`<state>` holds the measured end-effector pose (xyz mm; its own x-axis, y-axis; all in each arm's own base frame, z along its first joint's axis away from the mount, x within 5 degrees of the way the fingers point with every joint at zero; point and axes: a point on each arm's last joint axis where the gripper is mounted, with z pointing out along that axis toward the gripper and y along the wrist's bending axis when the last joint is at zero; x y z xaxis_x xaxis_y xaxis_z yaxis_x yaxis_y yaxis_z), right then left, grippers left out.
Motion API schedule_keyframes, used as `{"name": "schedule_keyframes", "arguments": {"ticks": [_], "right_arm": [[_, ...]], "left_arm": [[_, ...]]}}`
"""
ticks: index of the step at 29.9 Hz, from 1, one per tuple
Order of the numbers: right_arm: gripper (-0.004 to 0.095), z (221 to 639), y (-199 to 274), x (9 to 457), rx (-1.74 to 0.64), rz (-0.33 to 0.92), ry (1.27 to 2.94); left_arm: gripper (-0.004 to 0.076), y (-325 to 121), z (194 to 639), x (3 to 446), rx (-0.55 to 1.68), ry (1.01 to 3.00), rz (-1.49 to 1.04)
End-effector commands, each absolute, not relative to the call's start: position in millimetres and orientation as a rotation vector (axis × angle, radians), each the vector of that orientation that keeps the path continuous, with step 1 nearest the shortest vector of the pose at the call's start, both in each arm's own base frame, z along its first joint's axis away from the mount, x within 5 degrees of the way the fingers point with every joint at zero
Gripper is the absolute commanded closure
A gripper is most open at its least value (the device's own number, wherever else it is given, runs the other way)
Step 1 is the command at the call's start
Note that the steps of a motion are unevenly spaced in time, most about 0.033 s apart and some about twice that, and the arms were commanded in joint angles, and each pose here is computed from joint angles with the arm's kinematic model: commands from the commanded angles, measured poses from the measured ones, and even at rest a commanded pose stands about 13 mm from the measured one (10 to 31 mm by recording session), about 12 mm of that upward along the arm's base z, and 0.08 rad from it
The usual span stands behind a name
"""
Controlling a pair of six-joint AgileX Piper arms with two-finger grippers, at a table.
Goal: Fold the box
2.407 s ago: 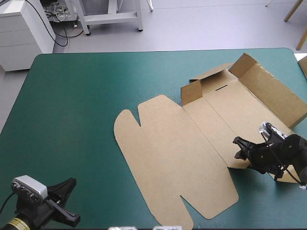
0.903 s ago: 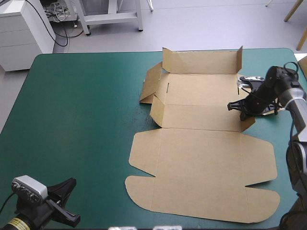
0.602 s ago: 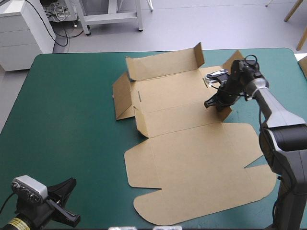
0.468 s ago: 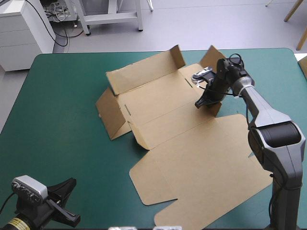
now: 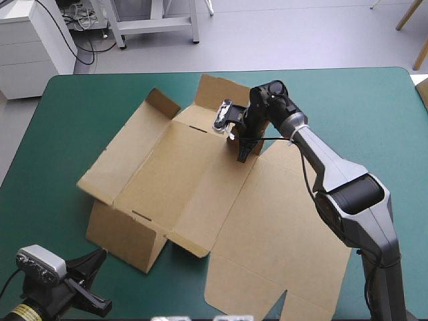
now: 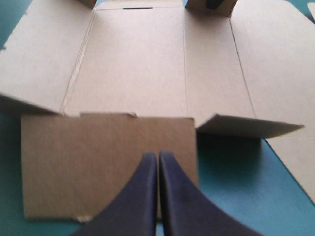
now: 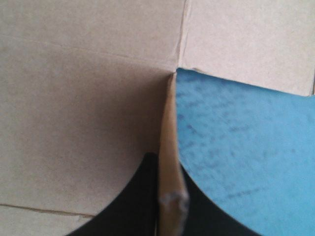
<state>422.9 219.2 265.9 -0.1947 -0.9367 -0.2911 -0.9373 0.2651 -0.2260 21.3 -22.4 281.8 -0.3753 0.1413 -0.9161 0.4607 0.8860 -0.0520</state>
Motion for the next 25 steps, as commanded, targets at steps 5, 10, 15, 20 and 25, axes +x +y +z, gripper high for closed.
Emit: {"name": "schedule_keyframes", "arguments": {"ticks": [5, 10, 15, 20, 25], "right_arm": [[0.0930, 303.5, 254.2, 395.2, -1.859, -0.065, 1.911], [0.0930, 285.0, 265.0, 396.1, -1.936, -0.085, 1.894], [0.0930, 261.2, 266.2, 404.2, -1.979, -0.125, 1.928], [0.0929, 261.0, 269.2, 406.6, -1.954, -0.123, 1.905], [0.0847, 261.7, 268.6, 405.6, -1.926, -0.109, 1.950]], "left_arm": [[0.0731, -23.2, 295.3, 23.9, 0.403, 1.869, -0.384], [0.0731, -23.3, 295.3, 23.8, 0.403, 1.869, -0.386], [0.0731, -23.4, 295.3, 23.8, 0.402, 1.869, -0.388], [0.0731, -23.4, 295.3, 23.8, 0.402, 1.869, -0.388], [0.0731, -23.4, 295.3, 23.8, 0.402, 1.869, -0.388]]}}
